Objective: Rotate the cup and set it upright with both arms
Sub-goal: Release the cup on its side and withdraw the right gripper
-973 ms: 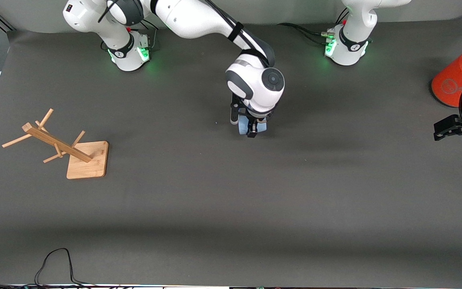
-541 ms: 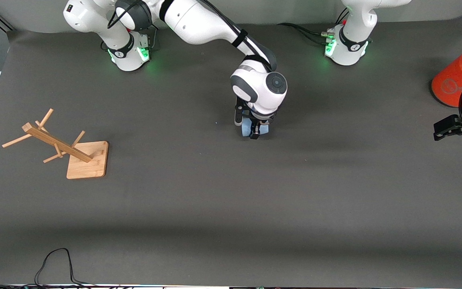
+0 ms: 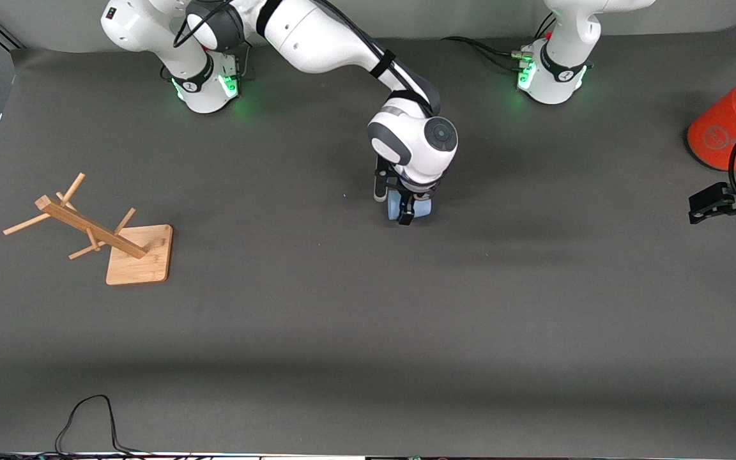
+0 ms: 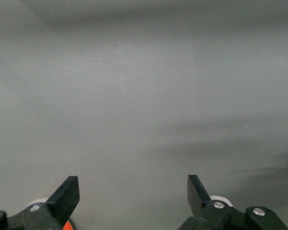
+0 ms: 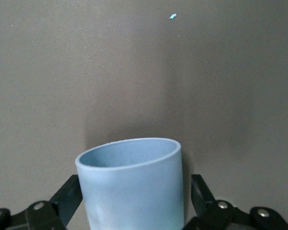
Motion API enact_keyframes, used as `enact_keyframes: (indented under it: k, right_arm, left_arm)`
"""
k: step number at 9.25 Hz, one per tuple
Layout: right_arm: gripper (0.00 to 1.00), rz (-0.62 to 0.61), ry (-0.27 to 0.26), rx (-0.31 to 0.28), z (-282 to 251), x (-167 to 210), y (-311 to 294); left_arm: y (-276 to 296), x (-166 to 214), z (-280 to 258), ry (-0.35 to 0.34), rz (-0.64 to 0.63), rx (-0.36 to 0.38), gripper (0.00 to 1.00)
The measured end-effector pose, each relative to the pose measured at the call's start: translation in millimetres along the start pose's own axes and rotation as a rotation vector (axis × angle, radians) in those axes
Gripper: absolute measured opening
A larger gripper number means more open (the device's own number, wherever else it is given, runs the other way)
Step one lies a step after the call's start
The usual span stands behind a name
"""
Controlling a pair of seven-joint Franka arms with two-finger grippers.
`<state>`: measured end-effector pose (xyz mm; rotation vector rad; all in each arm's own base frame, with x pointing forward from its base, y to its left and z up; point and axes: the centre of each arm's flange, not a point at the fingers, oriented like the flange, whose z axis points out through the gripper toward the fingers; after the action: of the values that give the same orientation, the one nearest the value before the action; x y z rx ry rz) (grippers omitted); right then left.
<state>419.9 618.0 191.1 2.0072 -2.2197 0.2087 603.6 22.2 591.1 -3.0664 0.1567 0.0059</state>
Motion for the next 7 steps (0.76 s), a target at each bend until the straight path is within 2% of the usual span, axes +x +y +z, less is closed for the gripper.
enact_keyframes:
  k: [3, 5, 7]
  right_arm:
    - [1.0, -0.005, -0.016, 0.008, -30, 4, -7]
    - [1.0, -0.043, 0.01, -0.056, -97, 32, -14]
    - [1.0, -0.144, -0.013, -0.148, -179, 91, -40]
  left_arm:
    - [2, 0, 0, -0.005, 0.004, -0.001, 1.0]
    - [3, -1, 1, -0.012, 0.005, -0.002, 1.0]
    - [2, -1, 1, -0.016, 0.004, -0.003, 1.0]
